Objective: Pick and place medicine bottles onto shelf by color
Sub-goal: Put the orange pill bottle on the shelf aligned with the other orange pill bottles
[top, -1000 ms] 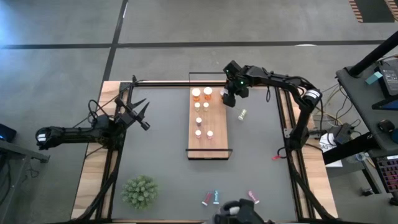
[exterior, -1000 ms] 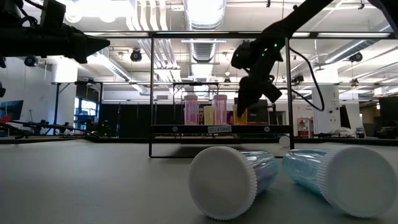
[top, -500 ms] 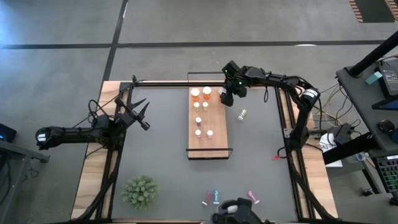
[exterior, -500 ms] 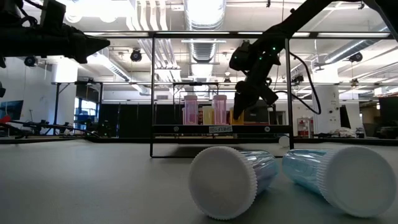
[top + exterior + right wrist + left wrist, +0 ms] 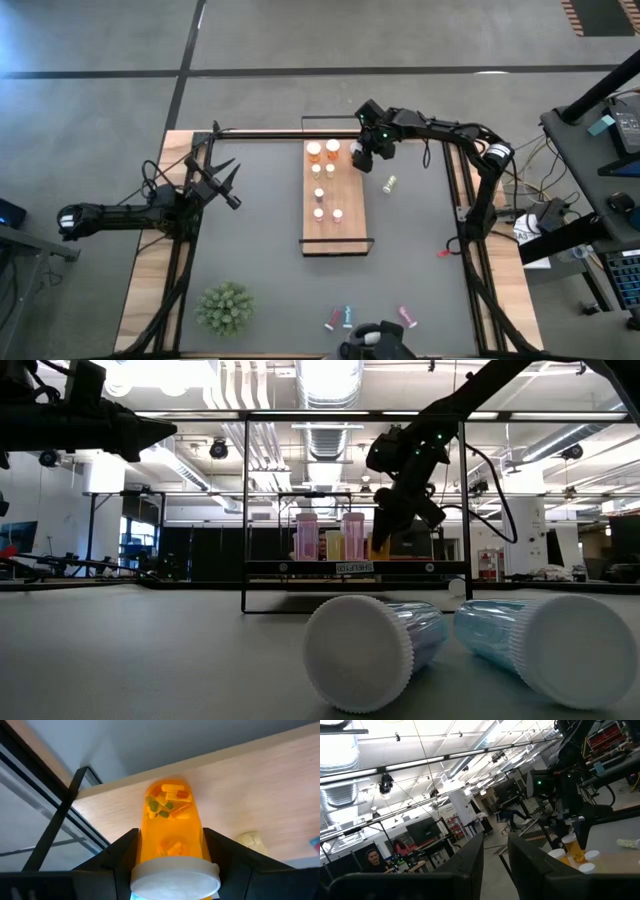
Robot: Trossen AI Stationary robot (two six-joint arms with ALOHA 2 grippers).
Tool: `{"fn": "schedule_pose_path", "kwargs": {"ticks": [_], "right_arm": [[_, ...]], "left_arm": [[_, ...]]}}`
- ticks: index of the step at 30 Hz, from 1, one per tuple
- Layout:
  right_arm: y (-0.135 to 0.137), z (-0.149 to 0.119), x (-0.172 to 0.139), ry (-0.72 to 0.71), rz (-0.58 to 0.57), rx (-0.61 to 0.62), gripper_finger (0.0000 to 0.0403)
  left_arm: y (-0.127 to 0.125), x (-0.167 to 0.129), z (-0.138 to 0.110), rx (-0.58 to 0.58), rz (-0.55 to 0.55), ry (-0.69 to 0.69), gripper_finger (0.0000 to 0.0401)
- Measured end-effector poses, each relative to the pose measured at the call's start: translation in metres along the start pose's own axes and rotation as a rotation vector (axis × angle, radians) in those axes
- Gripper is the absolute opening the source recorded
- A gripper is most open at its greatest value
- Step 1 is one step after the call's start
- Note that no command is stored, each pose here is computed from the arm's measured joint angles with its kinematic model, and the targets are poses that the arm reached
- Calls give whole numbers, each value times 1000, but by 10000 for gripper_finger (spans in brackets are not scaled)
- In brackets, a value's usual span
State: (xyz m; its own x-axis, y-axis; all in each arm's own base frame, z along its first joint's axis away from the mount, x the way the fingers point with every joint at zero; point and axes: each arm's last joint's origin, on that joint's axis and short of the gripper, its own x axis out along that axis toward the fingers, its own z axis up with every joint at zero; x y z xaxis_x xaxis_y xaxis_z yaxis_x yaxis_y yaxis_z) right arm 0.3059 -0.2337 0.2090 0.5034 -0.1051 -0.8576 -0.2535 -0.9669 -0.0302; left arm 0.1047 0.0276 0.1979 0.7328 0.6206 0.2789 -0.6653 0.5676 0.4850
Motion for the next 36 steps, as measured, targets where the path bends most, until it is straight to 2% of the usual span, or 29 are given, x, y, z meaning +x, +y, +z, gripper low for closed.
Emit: {"fn": "schedule_pose_path", "kwargs": {"ticks": [11,28,36], "right_arm": [[-4,-4,1,25,-1,59,199],[-4,-3,1,12,-2,10,199],[-4,-3,1,12,-2,8,235]], "left_arm": [[0,0,0,0,0,0,72],[0,0,0,0,0,0,72],[0,0,0,0,0,0,72]]}}
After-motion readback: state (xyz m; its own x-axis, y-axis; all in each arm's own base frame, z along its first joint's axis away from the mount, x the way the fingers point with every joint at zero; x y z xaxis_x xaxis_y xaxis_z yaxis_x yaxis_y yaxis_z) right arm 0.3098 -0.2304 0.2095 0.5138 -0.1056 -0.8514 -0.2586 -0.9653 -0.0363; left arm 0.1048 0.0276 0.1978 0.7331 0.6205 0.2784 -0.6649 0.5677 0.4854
